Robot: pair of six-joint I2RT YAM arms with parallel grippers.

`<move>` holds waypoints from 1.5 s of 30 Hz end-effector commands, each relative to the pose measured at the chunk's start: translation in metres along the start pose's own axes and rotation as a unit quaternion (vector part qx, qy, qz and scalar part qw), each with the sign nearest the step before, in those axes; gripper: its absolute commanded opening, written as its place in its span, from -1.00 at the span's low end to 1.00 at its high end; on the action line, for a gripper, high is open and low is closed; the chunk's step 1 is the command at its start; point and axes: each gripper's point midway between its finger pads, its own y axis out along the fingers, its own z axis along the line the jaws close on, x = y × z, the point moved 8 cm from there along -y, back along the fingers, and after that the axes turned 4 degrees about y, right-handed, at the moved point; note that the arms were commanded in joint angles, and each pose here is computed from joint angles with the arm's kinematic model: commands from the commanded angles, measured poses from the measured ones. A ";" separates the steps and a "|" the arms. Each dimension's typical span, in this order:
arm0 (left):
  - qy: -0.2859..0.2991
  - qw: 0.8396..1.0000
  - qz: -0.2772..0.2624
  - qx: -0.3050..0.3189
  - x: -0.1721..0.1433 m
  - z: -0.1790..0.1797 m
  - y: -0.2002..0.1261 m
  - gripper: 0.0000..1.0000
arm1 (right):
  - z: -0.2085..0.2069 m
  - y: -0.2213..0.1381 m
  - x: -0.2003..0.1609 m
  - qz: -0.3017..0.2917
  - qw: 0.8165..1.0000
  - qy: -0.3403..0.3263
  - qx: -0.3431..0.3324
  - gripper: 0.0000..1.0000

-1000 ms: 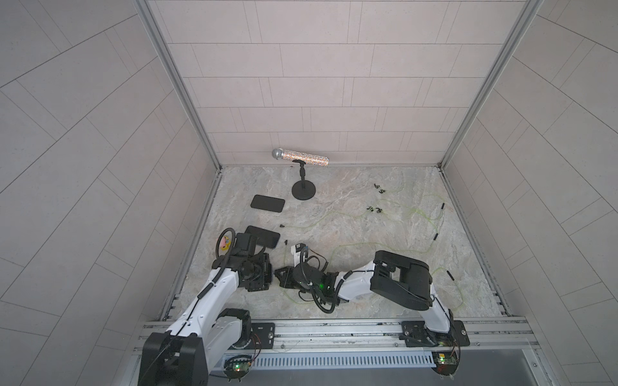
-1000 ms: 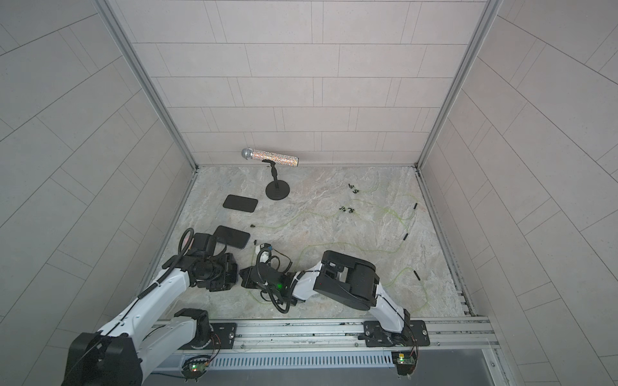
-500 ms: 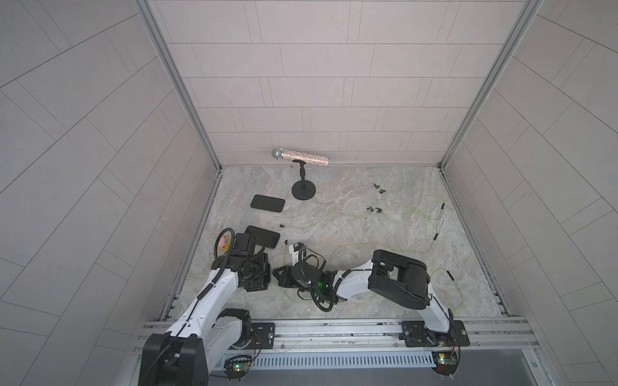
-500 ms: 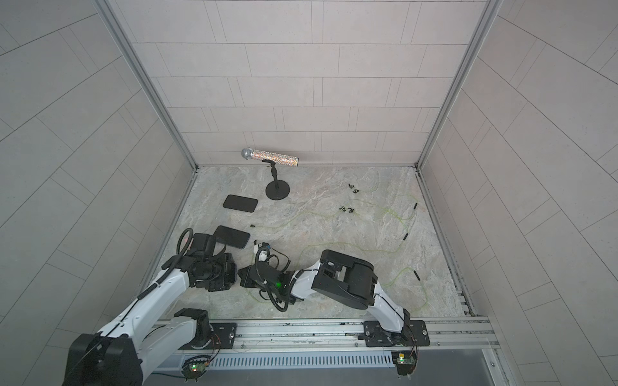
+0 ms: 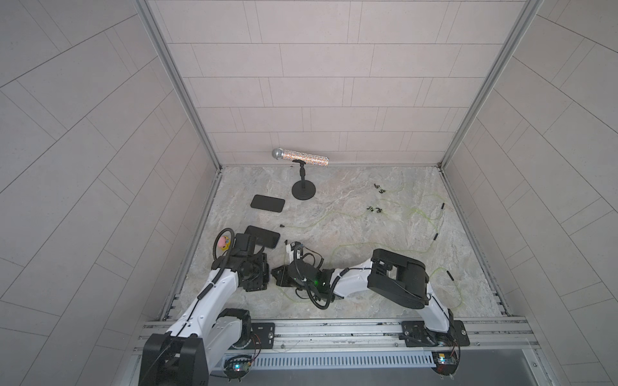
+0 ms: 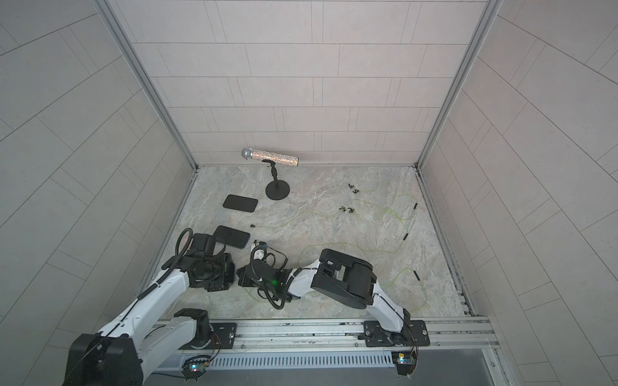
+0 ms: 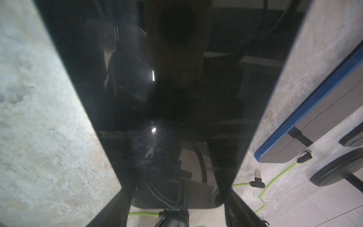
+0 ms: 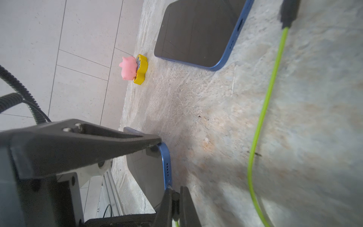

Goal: Plug wired earphones into phones
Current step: Insert the wired earphone into the phone.

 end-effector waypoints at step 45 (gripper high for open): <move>0.037 0.993 0.109 -0.034 -0.026 -0.008 -0.006 0.22 | 0.024 -0.014 0.003 0.007 0.996 -0.077 0.047 -1.00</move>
